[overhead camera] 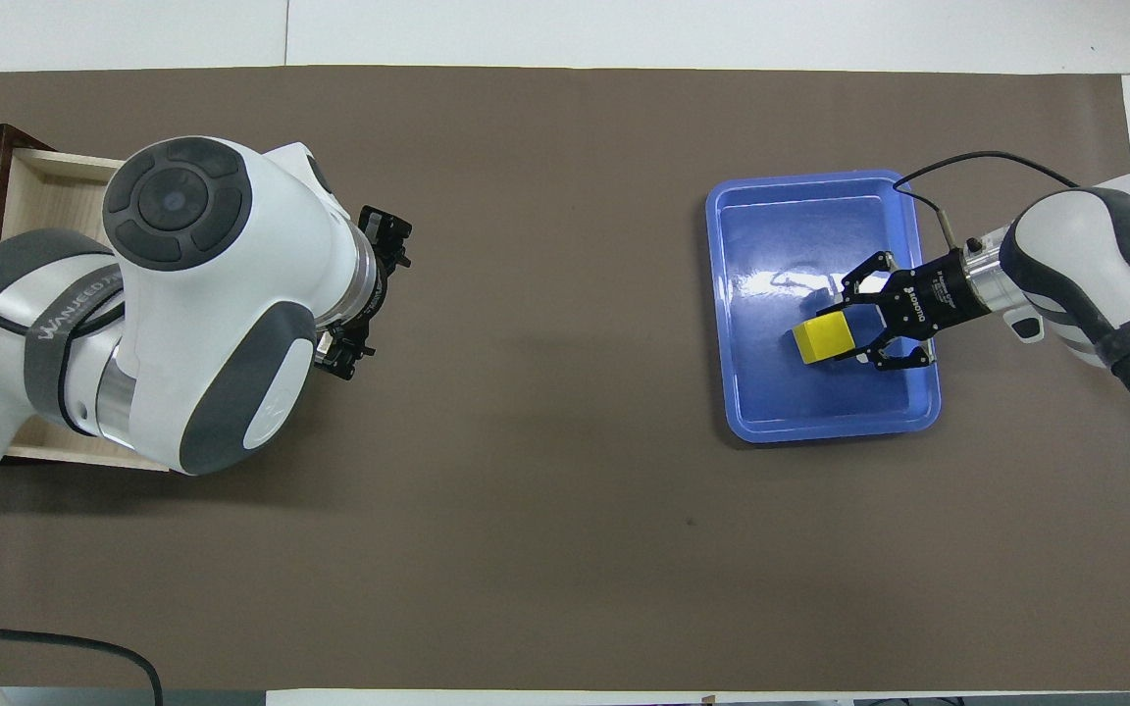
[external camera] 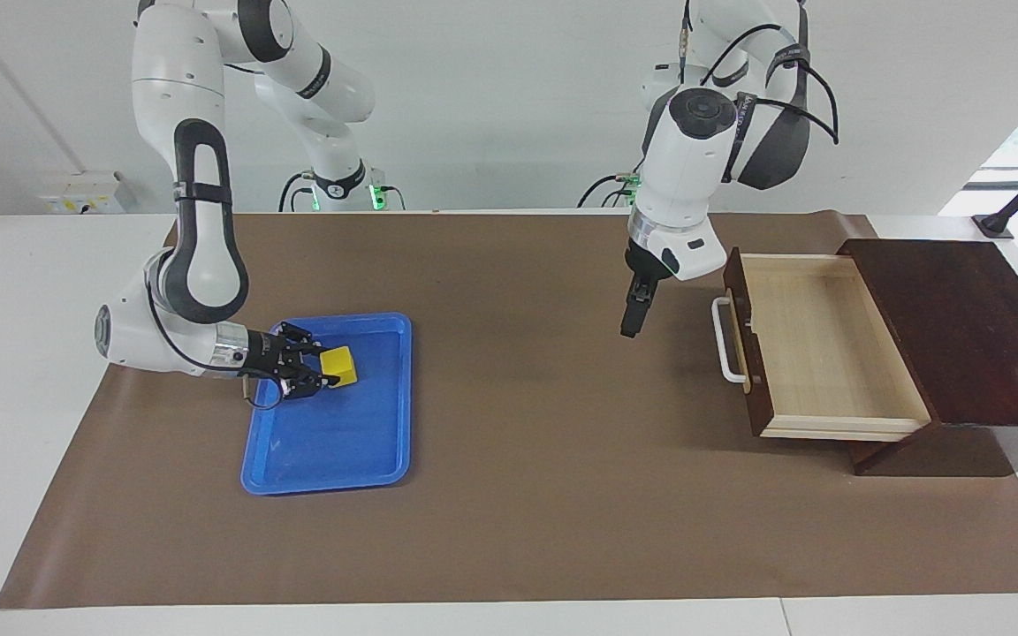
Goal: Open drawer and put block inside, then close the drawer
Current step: 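Carry the cube with the right gripper while the left gripper approaches it, then grasp the cube with the left gripper and open the right gripper, then open the left gripper over the drawer while the right gripper retracts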
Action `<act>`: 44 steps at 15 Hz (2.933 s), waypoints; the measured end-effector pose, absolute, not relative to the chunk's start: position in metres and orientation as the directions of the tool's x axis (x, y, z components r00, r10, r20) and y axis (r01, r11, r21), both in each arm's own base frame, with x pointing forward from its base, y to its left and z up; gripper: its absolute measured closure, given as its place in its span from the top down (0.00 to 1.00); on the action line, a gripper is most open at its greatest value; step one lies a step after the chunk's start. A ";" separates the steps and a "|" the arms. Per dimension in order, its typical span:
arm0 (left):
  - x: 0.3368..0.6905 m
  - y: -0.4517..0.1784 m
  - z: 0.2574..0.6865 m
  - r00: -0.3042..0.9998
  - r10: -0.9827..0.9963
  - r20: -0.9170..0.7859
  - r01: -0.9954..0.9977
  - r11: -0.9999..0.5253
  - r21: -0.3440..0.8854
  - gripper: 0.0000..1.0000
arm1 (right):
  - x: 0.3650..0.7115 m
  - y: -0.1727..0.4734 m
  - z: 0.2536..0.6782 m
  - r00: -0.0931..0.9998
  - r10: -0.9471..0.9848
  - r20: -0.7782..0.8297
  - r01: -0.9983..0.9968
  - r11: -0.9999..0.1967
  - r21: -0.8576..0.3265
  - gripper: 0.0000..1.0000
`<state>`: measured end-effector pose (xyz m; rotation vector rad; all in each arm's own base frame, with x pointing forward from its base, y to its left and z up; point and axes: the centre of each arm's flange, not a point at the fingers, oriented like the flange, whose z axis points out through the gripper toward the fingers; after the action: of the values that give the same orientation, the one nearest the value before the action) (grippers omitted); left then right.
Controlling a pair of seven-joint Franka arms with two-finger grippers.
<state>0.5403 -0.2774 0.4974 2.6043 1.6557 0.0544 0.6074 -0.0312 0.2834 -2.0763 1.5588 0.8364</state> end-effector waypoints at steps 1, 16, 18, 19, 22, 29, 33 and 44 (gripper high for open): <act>0.542 -0.274 0.498 0.404 0.915 0.000 0.913 -0.403 0.066 1.00 | 0.616 -0.024 0.296 0.195 -0.716 -0.670 -0.959 -0.283 0.023 0.56; 0.563 -0.319 0.497 0.070 0.992 -0.107 0.995 -0.062 0.076 1.00 | 0.617 0.297 0.459 0.129 -0.747 -0.652 -0.989 -0.143 -0.033 0.56; 0.562 -0.344 0.493 0.051 0.991 -0.125 0.997 -0.043 0.068 1.00 | 0.611 0.315 0.461 0.124 -0.737 -0.664 -0.990 -0.140 -0.030 0.56; 0.560 -0.355 0.492 0.046 0.990 -0.131 0.997 -0.038 0.067 1.00 | 0.610 0.317 0.461 0.120 -0.732 -0.671 -0.990 -0.138 -0.027 0.56; 0.552 -0.374 0.488 0.044 0.990 -0.133 0.998 -0.036 0.060 1.00 | 0.613 0.311 0.461 0.106 -0.729 -0.676 -0.992 -0.123 -0.023 0.56; 0.544 -0.387 0.489 0.016 0.990 -0.140 0.998 -0.008 0.059 0.98 | 0.615 0.307 0.461 0.090 -0.720 -0.688 -0.994 -0.108 -0.016 0.56; 0.546 -0.386 0.490 0.000 0.989 -0.149 0.997 0.011 0.072 0.61 | 0.614 0.307 0.459 0.087 -0.721 -0.688 -0.993 -0.115 -0.006 0.56; 0.578 -0.312 0.509 -0.040 0.993 -0.114 0.997 0.047 0.056 0.55 | 0.620 0.300 0.460 0.062 -0.716 -0.696 -0.997 -0.083 -0.003 0.90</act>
<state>0.5778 -0.3120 0.5091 2.0876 2.1815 -0.0583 0.6200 0.3004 0.4598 -1.8536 1.7025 0.7471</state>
